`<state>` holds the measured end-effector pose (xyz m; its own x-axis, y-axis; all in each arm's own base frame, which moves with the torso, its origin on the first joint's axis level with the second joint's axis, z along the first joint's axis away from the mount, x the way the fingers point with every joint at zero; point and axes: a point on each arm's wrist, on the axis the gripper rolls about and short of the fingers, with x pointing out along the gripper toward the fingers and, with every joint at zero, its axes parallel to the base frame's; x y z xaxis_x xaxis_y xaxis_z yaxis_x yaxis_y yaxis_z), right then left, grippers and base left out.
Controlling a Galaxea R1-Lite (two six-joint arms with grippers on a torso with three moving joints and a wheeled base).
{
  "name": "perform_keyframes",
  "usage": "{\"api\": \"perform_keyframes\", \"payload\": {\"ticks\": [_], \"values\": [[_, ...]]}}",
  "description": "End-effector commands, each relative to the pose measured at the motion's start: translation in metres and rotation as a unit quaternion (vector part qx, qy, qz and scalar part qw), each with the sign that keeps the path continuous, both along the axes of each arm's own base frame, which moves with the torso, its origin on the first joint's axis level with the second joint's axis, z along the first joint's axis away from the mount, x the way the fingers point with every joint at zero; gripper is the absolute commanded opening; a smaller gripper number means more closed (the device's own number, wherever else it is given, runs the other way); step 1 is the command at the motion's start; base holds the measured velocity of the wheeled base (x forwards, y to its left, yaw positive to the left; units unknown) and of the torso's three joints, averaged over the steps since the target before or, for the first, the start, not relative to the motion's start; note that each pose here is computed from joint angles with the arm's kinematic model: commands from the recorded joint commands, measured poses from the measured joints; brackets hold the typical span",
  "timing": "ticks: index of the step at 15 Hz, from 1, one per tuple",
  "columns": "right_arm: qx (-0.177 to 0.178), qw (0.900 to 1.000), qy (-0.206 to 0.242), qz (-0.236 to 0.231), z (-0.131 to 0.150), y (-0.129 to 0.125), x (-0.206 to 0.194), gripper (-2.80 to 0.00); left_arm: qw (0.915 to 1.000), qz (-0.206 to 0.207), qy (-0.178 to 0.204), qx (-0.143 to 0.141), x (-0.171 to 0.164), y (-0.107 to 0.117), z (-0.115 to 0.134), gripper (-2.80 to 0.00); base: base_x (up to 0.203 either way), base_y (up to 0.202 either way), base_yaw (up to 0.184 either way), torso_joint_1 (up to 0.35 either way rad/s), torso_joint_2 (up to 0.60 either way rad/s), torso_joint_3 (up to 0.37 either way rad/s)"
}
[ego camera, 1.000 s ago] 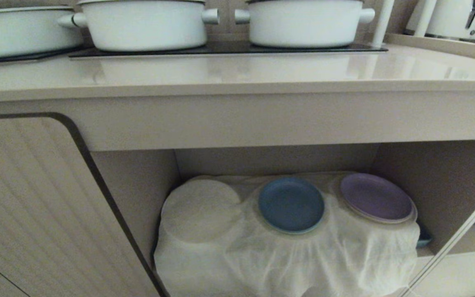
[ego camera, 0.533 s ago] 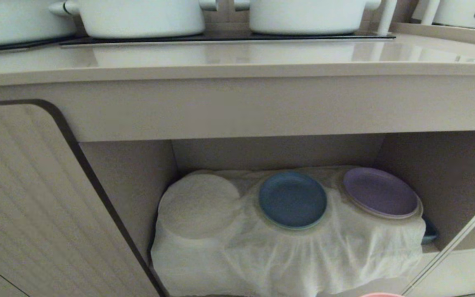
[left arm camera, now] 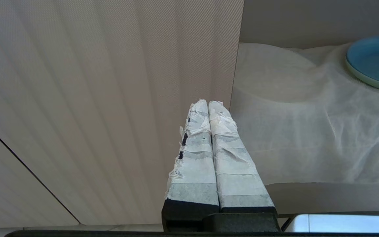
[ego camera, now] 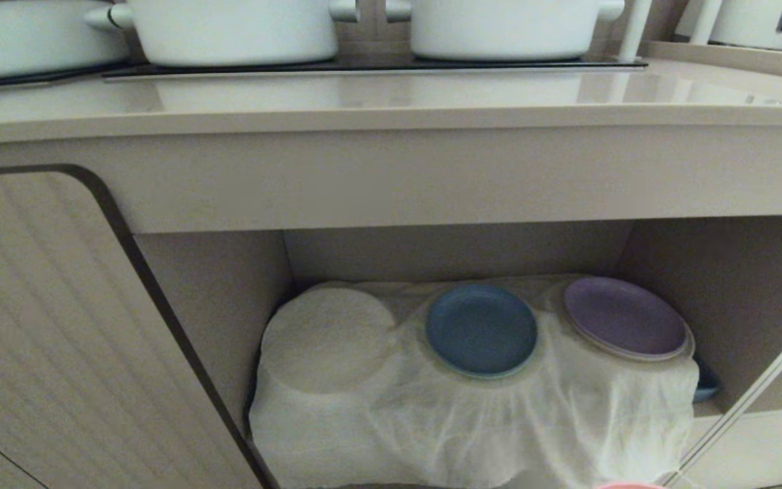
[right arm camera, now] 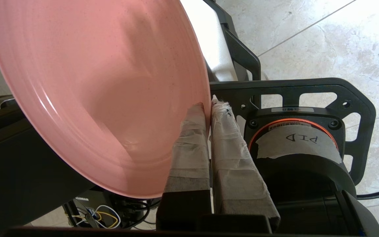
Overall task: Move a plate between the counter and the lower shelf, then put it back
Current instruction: Put the plate in the cupboard
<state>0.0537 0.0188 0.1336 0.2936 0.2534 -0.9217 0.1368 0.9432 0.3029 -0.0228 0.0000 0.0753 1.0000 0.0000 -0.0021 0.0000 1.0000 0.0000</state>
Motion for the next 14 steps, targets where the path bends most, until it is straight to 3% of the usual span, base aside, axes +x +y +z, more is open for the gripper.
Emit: {"api": "perform_keyframes", "payload": {"ticks": [1,14], "values": [[0.000,1.000,0.003,0.000,-0.0001,0.0000,-0.0001,-2.80,1.0000,0.000,0.000,0.000,0.0000,0.0000,0.0000,-2.80,0.000,0.000,0.000,0.000,0.00,0.000],[0.001,1.000,-0.001,0.009,0.0006,0.0009,-0.0011,-2.80,1.0000,0.000,0.000,0.000,0.0000,0.0000,0.0000,-2.80,0.000,0.000,0.000,0.000,0.00,0.000]]}}
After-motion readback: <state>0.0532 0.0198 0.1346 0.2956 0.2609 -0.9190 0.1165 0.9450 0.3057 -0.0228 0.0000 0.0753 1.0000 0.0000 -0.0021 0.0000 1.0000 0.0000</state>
